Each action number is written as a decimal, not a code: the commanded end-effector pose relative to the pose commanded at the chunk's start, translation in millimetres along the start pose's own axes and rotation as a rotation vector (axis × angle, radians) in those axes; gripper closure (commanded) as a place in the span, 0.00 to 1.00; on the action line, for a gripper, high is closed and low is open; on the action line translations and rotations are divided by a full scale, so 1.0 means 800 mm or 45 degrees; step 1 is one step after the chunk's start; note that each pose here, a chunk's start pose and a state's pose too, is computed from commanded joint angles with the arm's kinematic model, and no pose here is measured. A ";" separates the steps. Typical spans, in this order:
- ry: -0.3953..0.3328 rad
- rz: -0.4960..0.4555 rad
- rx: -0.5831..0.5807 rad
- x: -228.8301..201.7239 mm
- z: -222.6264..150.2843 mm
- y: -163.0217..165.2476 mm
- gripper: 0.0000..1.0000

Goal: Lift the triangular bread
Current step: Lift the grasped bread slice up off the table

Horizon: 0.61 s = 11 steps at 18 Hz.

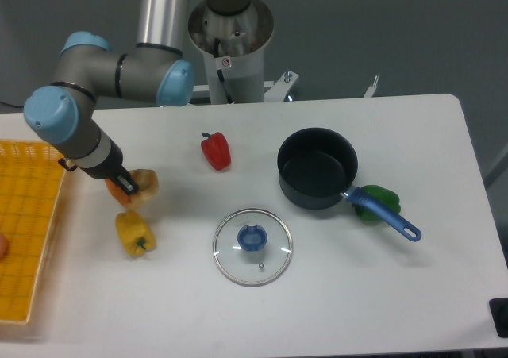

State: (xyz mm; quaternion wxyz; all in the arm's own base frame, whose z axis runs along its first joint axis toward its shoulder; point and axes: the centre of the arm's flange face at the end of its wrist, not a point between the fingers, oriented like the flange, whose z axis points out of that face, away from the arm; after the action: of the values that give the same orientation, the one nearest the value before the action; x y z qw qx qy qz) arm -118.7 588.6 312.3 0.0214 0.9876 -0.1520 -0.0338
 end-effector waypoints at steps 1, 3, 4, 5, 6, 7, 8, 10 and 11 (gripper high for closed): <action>-0.009 -0.014 0.028 -0.017 -0.023 0.011 0.74; 0.009 0.013 0.019 -0.042 -0.042 0.028 0.74; 0.010 0.024 0.017 -0.056 -0.052 0.041 0.74; 0.005 0.031 0.029 -0.073 -0.062 0.056 0.74; 0.003 0.035 0.037 -0.092 -0.066 0.070 0.74; -0.004 0.030 0.050 -0.112 -0.071 0.082 0.73; -0.005 0.030 0.057 -0.128 -0.074 0.093 0.73; -0.004 0.059 0.051 -0.152 -0.072 0.115 0.73; 0.012 0.090 0.039 -0.162 -0.070 0.128 0.73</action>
State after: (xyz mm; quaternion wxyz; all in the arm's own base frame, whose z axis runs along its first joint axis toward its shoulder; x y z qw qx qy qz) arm -268.6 531.8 380.9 0.0082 0.9820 -0.1870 -0.0260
